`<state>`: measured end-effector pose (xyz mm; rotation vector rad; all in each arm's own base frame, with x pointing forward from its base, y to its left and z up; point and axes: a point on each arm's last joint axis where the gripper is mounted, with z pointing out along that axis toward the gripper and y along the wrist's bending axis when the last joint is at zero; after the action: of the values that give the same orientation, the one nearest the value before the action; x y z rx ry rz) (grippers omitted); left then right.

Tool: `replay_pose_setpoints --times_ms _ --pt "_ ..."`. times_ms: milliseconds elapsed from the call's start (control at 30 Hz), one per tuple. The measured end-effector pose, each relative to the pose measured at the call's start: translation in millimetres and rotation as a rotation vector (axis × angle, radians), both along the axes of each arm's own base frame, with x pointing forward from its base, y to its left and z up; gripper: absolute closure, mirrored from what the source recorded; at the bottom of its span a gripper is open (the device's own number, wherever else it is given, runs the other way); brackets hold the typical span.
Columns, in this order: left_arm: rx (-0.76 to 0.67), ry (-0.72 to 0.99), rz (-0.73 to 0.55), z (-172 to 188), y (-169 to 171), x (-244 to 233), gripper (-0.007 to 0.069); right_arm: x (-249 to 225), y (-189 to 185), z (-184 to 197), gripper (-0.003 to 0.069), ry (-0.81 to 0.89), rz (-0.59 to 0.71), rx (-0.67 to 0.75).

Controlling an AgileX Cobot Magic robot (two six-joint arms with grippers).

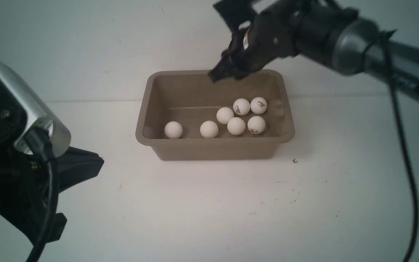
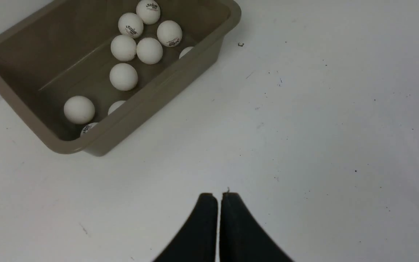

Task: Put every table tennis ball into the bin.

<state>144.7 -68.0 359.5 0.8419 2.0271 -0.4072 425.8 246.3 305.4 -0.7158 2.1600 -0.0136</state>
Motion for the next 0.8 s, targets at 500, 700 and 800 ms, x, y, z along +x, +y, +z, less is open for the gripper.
replay_pose_setpoints --times_ms 500,700,800 --pt "-0.002 -0.490 0.086 41.1 22.4 -69.1 0.0629 -232.8 -171.8 144.6 0.0673 -0.464 -0.133 0.169" --pt "-0.035 -0.527 0.122 7.7 27.8 -88.5 0.0629 -333.1 -227.6 86.4 0.0673 -0.579 -0.183 0.317" --pt "-0.133 -0.522 0.160 -23.0 29.1 -95.8 0.0629 -362.3 -247.0 57.6 0.0673 -0.595 -0.246 0.364"
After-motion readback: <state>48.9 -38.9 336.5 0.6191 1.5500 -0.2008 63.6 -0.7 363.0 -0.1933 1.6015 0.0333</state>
